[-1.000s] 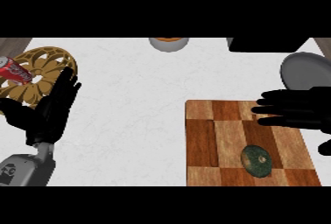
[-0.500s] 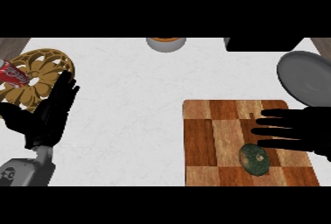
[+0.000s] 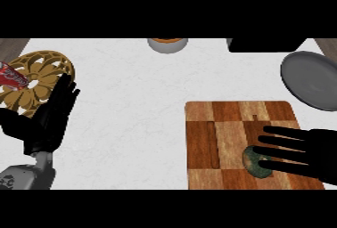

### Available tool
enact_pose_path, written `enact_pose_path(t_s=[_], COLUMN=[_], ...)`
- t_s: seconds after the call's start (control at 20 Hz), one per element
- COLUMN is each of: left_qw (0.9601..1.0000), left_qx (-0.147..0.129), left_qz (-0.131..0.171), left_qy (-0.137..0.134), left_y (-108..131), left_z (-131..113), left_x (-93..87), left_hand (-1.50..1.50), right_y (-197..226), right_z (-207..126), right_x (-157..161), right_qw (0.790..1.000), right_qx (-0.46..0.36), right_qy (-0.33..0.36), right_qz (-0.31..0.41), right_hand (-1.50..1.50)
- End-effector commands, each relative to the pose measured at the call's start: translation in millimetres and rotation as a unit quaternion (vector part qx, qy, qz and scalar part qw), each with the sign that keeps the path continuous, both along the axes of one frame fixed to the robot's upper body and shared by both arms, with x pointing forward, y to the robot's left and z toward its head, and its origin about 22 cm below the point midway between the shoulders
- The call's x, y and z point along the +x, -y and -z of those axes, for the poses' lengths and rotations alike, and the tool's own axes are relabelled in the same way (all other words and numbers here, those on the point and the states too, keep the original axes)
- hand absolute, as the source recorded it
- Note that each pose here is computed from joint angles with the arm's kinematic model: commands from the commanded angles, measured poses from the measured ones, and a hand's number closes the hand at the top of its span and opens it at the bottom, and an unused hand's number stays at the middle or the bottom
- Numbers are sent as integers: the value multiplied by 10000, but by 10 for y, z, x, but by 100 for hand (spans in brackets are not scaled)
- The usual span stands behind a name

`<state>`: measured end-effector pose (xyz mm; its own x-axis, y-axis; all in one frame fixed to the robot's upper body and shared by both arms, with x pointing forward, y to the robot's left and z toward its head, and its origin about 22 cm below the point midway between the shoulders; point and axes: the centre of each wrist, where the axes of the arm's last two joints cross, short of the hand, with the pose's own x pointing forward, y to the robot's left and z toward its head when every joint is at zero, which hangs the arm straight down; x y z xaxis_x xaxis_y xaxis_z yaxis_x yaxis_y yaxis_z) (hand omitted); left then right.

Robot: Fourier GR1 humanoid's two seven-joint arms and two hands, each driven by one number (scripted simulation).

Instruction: Pick the squash from the cutting board and place it in the pan

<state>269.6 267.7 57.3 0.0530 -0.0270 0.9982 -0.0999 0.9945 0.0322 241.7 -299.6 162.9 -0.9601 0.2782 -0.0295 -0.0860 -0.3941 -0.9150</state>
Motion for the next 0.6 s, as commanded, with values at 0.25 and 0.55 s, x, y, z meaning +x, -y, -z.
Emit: enact_pose_path(t_s=[0.25,0.55], left_qw=[10000,10000], left_qx=[49,64], left_qz=[21,-7], left_qy=[-9,22], left_y=[-143,-300], left_z=[32,-144], left_x=[14,56], left_hand=[0,0], right_y=[-24,-203], right_z=[127,347], right_x=[-174,-232], right_qw=[9995,9986], right_qx=[-223,-255], right_qy=[73,222], right_qz=[196,414], right_hand=[-150,-150])
